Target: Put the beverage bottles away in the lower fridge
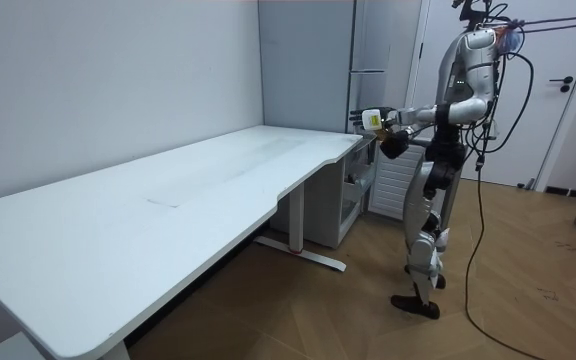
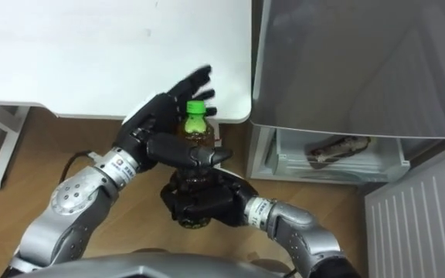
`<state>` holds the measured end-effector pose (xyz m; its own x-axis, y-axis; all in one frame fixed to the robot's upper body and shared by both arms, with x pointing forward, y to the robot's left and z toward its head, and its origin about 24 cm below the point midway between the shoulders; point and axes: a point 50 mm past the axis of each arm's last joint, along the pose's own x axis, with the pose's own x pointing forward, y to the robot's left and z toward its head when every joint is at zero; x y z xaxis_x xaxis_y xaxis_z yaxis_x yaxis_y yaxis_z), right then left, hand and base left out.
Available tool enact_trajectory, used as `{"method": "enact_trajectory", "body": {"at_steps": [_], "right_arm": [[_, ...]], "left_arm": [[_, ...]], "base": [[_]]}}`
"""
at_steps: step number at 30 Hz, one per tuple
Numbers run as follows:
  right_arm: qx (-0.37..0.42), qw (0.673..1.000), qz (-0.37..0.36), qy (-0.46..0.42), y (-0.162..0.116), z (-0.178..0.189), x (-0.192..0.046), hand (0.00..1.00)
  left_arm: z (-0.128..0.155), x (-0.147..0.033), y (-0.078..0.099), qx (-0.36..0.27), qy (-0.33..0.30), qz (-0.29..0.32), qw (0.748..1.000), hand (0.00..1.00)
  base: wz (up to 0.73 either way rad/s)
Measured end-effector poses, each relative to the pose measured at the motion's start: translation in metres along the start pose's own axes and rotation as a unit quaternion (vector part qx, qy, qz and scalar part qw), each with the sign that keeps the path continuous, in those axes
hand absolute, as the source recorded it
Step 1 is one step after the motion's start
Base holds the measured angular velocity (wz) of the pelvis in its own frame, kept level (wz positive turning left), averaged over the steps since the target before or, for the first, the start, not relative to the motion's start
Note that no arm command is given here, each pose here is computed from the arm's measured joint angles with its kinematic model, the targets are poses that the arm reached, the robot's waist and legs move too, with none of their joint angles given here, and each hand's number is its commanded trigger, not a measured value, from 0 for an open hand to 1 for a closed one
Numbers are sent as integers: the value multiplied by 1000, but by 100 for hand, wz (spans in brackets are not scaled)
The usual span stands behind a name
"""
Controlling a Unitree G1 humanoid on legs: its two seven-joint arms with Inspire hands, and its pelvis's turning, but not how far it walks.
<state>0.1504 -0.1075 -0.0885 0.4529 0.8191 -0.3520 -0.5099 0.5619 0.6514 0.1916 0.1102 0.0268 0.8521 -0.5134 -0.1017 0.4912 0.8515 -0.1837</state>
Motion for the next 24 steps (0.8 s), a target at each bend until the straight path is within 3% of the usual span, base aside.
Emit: {"method": "enact_trajectory", "body": {"at_steps": [8,14,17,24], "right_arm": [[4,1000,-22,15,-6,-7,-4,100],[19,998,-62,5,-14,-13,-19,100],[20,996,-88,-5,-21,-12,-30,100],[27,991,-129,-11,-26,-19,-42,100]], "left_arm": [[31,-4,13,23,-85,52,995,0],[63,-22,45,66,-161,173,969,0],[79,-40,67,105,-195,275,936,0],[114,-82,93,199,-280,471,812,0]], "base": [[-1],[1],[-2],[3]]}}
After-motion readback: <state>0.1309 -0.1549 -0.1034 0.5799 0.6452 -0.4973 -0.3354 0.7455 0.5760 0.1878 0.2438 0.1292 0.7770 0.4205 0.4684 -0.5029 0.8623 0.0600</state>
